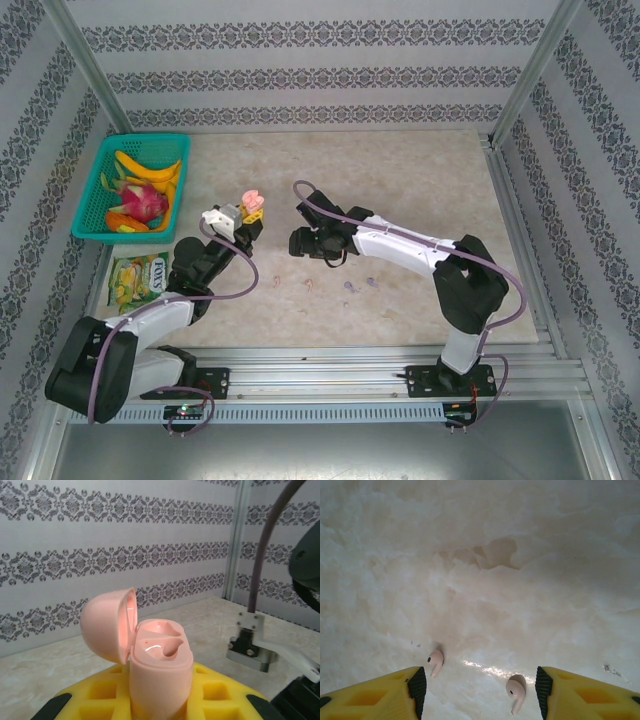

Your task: Insert the wireless bluetooth earbuds into the charging case

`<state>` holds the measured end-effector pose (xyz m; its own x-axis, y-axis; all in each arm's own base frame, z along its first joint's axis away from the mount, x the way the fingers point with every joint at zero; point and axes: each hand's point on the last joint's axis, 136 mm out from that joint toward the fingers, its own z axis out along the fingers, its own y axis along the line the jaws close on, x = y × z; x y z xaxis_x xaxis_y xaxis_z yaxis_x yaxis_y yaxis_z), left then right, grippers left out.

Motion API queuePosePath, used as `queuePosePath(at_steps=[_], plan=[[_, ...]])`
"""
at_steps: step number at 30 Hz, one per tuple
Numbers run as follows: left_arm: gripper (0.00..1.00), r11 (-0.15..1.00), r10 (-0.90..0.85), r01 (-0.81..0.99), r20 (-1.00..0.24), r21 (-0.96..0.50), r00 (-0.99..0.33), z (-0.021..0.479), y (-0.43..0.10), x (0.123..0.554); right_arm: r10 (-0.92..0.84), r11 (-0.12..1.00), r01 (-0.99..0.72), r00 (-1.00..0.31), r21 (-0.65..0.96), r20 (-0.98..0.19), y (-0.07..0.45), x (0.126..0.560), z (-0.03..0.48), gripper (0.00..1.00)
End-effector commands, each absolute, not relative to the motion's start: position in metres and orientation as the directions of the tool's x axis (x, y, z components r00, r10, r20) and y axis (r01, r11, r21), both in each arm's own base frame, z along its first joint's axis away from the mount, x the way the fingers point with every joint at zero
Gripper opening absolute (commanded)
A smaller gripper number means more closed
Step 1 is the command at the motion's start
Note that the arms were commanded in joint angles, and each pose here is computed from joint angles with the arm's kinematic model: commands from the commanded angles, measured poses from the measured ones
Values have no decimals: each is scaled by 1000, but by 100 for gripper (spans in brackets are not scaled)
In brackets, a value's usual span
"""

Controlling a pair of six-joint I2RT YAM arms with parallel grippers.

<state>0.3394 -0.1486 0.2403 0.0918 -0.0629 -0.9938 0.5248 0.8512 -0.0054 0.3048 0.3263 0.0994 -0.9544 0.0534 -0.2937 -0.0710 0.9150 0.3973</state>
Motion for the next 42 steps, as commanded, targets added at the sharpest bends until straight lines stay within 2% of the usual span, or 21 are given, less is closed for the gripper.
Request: queuePosePath(at_steps=[1,13,24,42], plan=[[0,881,-100,473,-979,-4,178,262,-135,348,-1,913,-113,-961,392,-275,339,295,97,62],[0,903,-239,406,-948,-139,208,276,-97,379,-112,944,-176,-967,280,-229,369,275,75,61],[0,899,-255,413,-941,-147,221,288,-90,383,-217,941,-261,-954,217,-207,392,260,49,56],[0,893,-259,427,-939,-142,228,295,-91,379,-306,928,-340,-930,155,-205,404,267,24,46]])
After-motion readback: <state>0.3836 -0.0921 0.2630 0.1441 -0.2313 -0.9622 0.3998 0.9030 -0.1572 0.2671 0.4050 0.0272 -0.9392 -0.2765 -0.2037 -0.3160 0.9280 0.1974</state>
